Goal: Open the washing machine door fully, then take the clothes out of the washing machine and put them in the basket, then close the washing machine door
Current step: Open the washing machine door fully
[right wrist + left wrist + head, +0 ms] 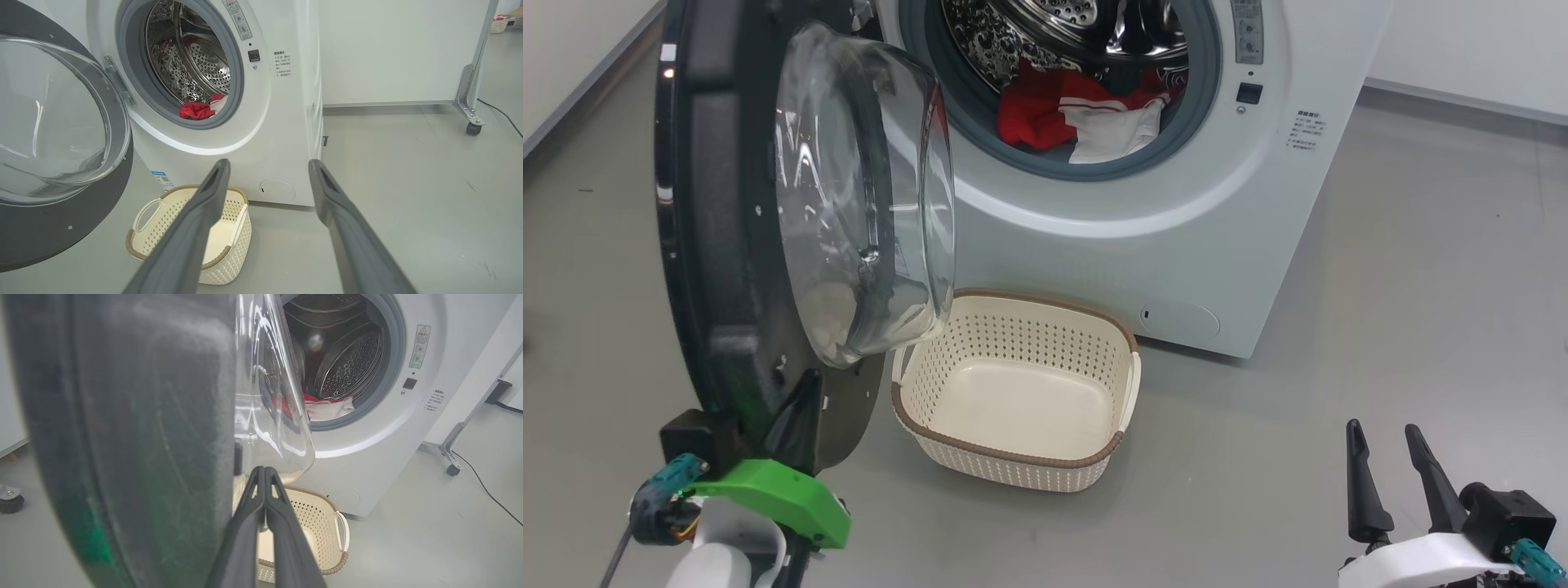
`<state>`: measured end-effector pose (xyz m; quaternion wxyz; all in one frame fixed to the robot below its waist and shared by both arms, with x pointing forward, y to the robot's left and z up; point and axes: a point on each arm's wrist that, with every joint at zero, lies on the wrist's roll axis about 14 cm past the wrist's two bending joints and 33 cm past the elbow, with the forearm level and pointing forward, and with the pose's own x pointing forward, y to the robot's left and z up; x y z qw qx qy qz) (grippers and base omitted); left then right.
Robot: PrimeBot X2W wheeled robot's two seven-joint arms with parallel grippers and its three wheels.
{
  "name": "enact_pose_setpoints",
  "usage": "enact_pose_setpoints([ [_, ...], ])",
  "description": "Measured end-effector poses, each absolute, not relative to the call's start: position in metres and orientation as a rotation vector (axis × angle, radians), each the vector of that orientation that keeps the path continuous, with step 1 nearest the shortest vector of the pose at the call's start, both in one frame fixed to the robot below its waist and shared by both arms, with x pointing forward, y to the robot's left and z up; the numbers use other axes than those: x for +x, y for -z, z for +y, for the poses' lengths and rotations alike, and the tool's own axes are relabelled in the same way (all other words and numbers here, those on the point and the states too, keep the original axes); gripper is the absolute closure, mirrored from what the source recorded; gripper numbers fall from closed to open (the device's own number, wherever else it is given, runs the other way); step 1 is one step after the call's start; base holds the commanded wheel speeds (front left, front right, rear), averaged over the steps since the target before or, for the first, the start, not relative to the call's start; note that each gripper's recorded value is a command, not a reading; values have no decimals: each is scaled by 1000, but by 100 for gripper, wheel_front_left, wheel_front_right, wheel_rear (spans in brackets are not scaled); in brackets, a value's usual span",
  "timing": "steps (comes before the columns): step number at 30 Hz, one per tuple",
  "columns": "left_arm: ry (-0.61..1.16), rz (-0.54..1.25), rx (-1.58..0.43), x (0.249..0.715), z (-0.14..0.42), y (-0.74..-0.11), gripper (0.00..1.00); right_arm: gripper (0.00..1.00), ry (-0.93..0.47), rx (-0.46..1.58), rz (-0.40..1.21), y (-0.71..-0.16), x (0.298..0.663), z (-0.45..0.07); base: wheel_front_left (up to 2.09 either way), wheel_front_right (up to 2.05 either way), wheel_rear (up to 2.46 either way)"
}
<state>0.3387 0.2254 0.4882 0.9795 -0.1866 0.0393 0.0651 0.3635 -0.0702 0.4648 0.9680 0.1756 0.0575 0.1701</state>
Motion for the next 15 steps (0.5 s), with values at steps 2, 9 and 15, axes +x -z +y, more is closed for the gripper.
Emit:
enact_pose_setpoints([
  [2,-167,76,-389,337,236,-486,100,0,-350,350,125,-462,364,-68,0,0,0],
  [9,-267,65,-411,334,266,-480,100,0,-373,348,162,-451,365,-60,0,0,0],
  [15,-362,69,-418,330,297,-472,100,0,-383,346,185,-442,373,-56,0,0,0],
])
